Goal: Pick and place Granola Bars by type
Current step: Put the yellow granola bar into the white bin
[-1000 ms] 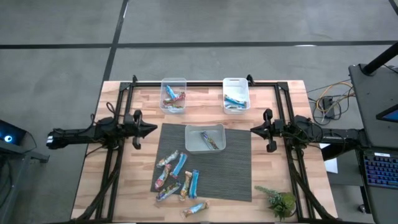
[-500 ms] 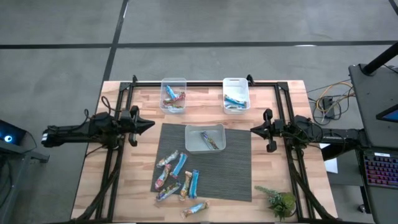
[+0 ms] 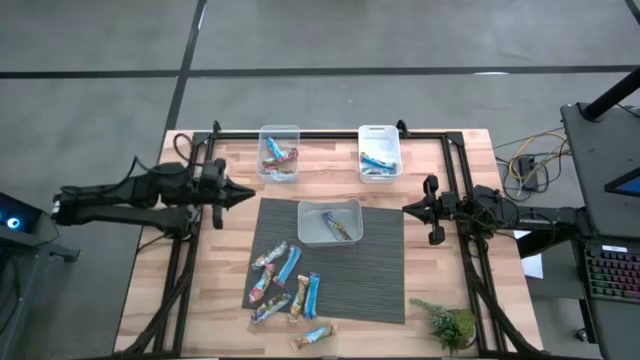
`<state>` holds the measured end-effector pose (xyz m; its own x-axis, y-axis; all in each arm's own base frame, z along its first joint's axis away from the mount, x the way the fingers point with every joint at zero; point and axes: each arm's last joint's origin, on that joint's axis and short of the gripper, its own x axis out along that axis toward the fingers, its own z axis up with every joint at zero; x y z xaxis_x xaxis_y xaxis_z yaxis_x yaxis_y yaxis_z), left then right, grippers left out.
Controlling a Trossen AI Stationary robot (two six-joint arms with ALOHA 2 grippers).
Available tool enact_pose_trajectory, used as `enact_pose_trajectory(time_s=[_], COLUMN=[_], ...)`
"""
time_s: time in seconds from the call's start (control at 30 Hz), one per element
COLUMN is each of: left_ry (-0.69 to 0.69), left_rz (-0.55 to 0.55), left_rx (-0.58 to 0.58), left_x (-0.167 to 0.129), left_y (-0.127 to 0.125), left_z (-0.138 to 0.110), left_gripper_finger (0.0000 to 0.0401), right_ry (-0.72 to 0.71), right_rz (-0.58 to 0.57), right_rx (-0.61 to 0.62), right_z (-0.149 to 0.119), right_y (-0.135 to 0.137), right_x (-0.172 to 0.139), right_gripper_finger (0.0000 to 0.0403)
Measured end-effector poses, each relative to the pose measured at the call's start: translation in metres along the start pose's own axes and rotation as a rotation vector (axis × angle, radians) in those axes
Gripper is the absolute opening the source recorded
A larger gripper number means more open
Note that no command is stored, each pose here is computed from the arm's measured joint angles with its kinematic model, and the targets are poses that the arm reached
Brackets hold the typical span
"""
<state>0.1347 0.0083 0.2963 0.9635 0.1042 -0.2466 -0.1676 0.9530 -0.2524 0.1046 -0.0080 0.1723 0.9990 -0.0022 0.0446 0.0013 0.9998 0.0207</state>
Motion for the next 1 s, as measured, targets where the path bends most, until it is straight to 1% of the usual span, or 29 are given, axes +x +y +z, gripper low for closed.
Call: enact_pose_trajectory(time_s=[0.2, 0.33, 0.43, 0.5, 0.6, 0.77, 0.87, 1.0], left_ry=[0.175, 0.223, 0.261, 0.255, 0.274, 0.277, 0.323, 0.401], left_rz=[0.038, 0.061, 0.077, 0.076, 0.085, 0.091, 0.087, 0.098], left_rx=[-0.008, -0.082, -0.114, -0.133, -0.15, -0.187, -0.216, -0.217], left_x=[0.016, 0.035, 0.053, 0.06, 0.069, 0.075, 0.077, 0.076], left_y=[-0.009, -0.015, -0.017, -0.02, -0.021, -0.023, -0.024, -0.027], left_z=[0.026, 0.043, 0.049, 0.055, 0.058, 0.063, 0.065, 0.074], left_gripper_finger=[0.0, 0.0, 0.0, 0.0, 0.0, 0.0, 0.0, 0.0], right_ry=[0.0, 0.0, 0.0, 0.0, 0.0, 0.0, 0.0, 0.0], right_rz=[0.0, 0.0, 0.0, 0.0, 0.0, 0.0, 0.0, 0.0], right_rx=[0.0, 0.0, 0.0, 0.0, 0.0, 0.0, 0.0, 0.0], right_z=[0.0, 0.0, 0.0, 0.0, 0.0, 0.0, 0.0, 0.0], right_y=[0.0, 0.0, 0.0, 0.0, 0.0, 0.0, 0.0, 0.0], right_x=[0.0, 0.0, 0.0, 0.0, 0.0, 0.0, 0.0, 0.0], right_gripper_finger=[0.0009, 0.0009, 0.0009, 0.0009, 0.0009, 0.0009, 0.0009, 0.0009])
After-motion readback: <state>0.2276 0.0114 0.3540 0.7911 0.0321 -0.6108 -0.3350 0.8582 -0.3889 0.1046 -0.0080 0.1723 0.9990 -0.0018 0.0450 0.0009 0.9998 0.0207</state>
